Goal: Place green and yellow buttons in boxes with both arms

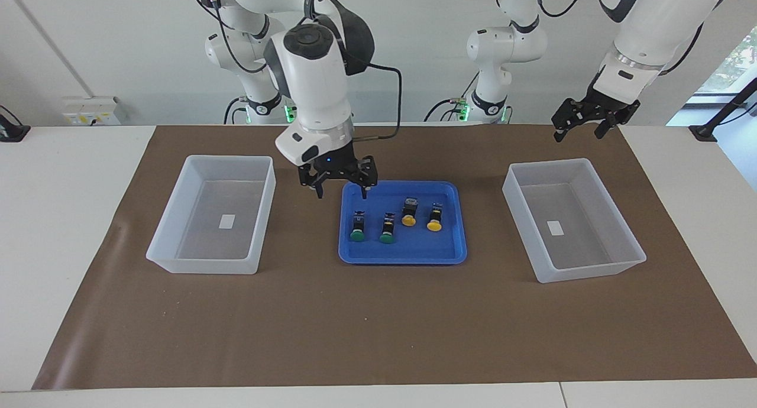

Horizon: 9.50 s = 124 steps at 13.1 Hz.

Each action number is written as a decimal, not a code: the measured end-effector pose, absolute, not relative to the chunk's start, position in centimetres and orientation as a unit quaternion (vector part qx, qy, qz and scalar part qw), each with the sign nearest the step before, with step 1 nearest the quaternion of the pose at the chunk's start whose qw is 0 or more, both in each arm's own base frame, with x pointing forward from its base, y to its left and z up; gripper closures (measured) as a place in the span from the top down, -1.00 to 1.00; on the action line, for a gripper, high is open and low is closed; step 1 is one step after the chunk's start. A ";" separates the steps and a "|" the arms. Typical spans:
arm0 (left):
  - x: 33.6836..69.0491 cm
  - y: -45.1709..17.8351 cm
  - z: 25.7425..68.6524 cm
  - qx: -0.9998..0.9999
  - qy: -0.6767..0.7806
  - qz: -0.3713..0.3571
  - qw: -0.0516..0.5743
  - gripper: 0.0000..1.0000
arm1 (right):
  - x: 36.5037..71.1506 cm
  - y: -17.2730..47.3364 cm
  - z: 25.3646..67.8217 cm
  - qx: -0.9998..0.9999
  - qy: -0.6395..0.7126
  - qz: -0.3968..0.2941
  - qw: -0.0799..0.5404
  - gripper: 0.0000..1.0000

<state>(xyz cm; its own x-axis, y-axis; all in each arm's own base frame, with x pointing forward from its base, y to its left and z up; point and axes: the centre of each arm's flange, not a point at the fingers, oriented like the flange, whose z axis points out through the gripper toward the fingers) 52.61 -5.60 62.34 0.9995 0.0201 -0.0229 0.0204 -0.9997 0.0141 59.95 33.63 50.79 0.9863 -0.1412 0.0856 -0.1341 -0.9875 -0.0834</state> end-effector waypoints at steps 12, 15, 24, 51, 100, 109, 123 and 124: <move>52.7 -5.6 62.4 1.000 0.011 -0.007 0.008 1.00 | 57.3 40.5 33.8 -0.998 0.055 -0.039 0.008 0.77; 52.7 -5.6 62.4 1.000 0.011 -0.006 0.008 1.00 | 56.2 40.9 33.5 -0.998 0.048 -0.039 0.009 0.47; 53.0 -5.6 62.7 1.000 0.013 0.008 0.009 1.00 | 54.9 40.4 31.7 -0.998 0.045 -0.042 0.013 0.08; 54.6 -24.6 45.6 0.999 -0.024 0.036 0.032 0.97 | 58.5 -2.7 46.5 -0.998 -0.014 0.061 -0.004 -0.35; 50.7 -28.8 41.5 0.998 -0.029 -0.041 0.040 -0.37 | 57.7 30.5 40.9 -0.998 0.025 -0.045 0.023 1.00; 57.0 3.6 45.9 0.998 -0.032 0.001 0.055 -0.37 | 53.9 34.7 34.1 -0.998 0.033 -0.039 0.023 0.23; 56.4 0.6 50.3 0.994 -0.098 0.007 0.055 1.00 | 52.5 33.1 30.5 -0.999 0.029 -0.030 0.009 0.22; 56.4 0.4 50.3 0.993 -0.100 0.007 0.055 1.00 | 52.4 33.1 30.3 -0.999 0.028 -0.033 0.011 0.22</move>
